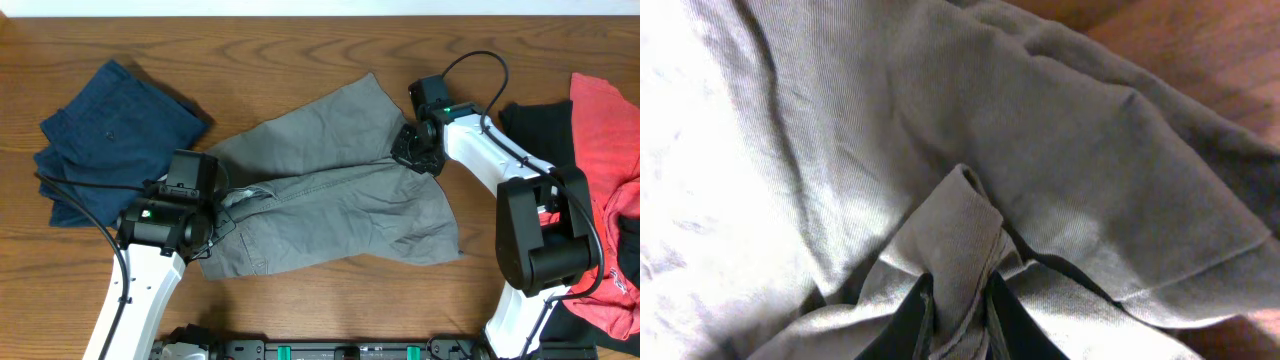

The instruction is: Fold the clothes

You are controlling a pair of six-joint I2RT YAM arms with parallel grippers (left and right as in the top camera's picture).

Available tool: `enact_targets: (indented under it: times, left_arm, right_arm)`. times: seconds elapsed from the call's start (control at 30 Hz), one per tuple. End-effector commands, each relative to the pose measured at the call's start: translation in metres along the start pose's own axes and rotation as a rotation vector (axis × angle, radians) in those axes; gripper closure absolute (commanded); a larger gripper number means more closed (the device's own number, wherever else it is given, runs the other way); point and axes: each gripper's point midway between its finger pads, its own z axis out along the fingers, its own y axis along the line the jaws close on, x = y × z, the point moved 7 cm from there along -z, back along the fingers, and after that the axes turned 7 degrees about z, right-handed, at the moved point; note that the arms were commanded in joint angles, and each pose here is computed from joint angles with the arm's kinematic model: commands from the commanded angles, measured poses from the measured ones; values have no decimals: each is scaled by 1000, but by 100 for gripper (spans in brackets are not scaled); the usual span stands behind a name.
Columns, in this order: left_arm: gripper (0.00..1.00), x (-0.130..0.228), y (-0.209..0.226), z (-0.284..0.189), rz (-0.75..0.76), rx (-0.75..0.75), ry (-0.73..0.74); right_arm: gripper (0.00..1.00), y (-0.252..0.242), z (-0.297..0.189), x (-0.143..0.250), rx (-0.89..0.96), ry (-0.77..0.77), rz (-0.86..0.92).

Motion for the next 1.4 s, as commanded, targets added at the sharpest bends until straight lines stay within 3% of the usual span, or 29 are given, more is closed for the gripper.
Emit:
enact_targets:
  times: [0.0, 0.2, 0.6, 0.8, 0.93, 1.13, 1.37]
  left_arm:
    - [94, -2, 2, -1, -11, -10, -4]
    - [94, -1, 2, -1, -11, -11, -4]
    - [94, 1, 4, -2, -5, -18, 8]
    - [94, 3, 5, -3, -15, -21, 11]
    - [94, 0, 4, -8, -68, 10, -30]
    - [94, -12, -2, -9, -134, 46, -96]
    - [94, -23, -3, -4, -215, 8, -153]
  right_arm:
    - [87, 0, -8, 2, 1, -10, -13]
    - [99, -8, -19, 7, 40, 10, -3]
    - [99, -26, -150, 16, 5, -277, -67]
    - [99, -40, -193, 30, -20, -358, -86]
    - [99, -26, -218, 22, -127, -488, -195]
    - [99, 6, -236, 2, -254, -669, -331]
    - [99, 33, -217, -20, -305, -719, -343]
